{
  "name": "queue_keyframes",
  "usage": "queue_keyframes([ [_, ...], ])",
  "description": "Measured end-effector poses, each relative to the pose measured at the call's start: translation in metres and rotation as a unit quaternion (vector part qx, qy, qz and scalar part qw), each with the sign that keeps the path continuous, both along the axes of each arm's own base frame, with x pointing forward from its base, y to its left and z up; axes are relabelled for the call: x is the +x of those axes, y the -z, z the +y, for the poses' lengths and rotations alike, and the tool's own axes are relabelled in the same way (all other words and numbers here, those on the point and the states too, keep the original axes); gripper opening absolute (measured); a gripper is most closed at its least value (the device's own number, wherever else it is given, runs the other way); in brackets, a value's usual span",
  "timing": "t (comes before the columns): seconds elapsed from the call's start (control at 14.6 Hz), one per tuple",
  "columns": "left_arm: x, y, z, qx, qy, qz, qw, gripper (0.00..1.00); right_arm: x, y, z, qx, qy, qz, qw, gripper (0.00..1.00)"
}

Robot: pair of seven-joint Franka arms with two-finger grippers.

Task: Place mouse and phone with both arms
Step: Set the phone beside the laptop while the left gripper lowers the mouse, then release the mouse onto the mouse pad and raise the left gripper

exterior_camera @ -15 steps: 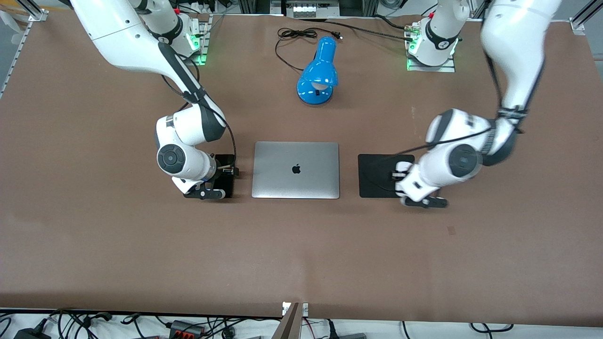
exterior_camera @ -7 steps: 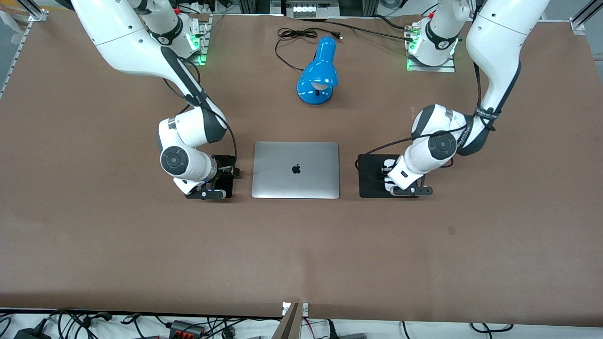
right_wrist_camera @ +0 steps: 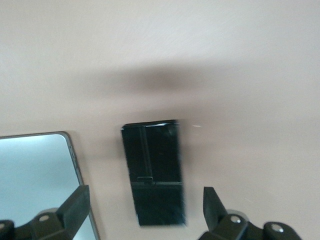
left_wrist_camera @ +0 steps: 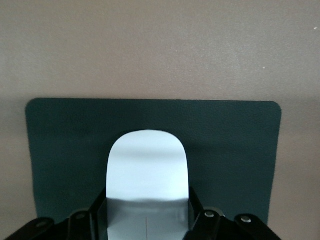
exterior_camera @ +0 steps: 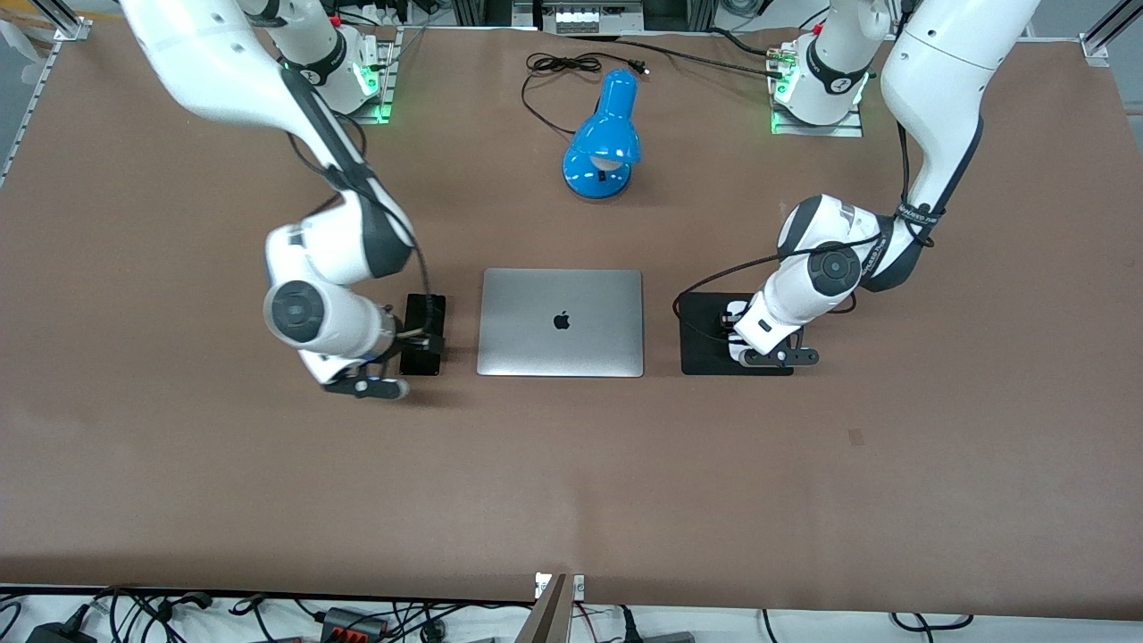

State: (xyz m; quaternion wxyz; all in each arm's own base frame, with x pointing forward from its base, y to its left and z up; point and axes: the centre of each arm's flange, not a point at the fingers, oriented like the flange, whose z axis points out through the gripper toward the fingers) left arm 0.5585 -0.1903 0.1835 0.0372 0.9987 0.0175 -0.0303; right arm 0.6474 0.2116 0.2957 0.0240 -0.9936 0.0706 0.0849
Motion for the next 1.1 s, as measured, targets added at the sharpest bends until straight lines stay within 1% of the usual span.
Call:
queue_keyframes([
  [0.07,0.001,0.000,0.002,0.001,0.000,-0.001,1.000,0.66,0.009,-0.027,-0.022,-0.003,0.014,0.006,1.000,1.00],
  [0.14,0.001,0.000,0.003,0.001,-0.001,-0.002,1.000,0.74,0.015,-0.051,-0.048,-0.005,0.027,0.011,1.000,1.00],
  [0.21,0.002,-0.001,0.003,0.000,-0.002,-0.003,1.000,0.84,0.021,-0.073,-0.074,-0.004,0.036,0.011,0.999,1.00],
  [0.34,0.002,-0.002,0.004,0.000,-0.003,-0.004,1.000,0.99,0.024,-0.113,-0.125,0.001,0.040,0.003,0.999,1.00],
  [0.55,0.007,-0.012,0.004,-0.001,-0.004,-0.014,1.000,1.00,0.013,-0.163,-0.190,0.004,0.053,-0.003,0.999,1.00],
  [0.62,0.013,-0.023,0.005,0.000,-0.005,-0.021,1.000,1.00,0.008,-0.174,-0.202,0.004,0.059,-0.002,0.998,1.00],
  [0.68,0.021,-0.041,0.006,0.006,-0.005,-0.020,1.000,1.00,0.003,-0.185,-0.210,0.003,0.064,-0.001,0.998,1.00],
  [0.75,0.030,-0.064,0.009,0.020,-0.003,-0.010,1.000,1.00,-0.002,-0.194,-0.216,0.002,0.068,0.003,0.998,1.00],
  [0.89,0.049,-0.123,0.016,0.074,0.015,0.006,0.997,1.00,-0.013,-0.215,-0.221,0.001,0.070,0.011,0.997,1.00],
  [0.96,0.058,-0.155,0.021,0.102,0.023,0.005,0.995,1.00,-0.016,-0.228,-0.221,0.000,0.070,0.006,0.998,1.00],
  [1.1,0.070,-0.207,0.026,0.132,0.050,0.003,0.990,1.00,-0.021,-0.252,-0.219,0.000,0.069,-0.019,0.997,1.00],
])
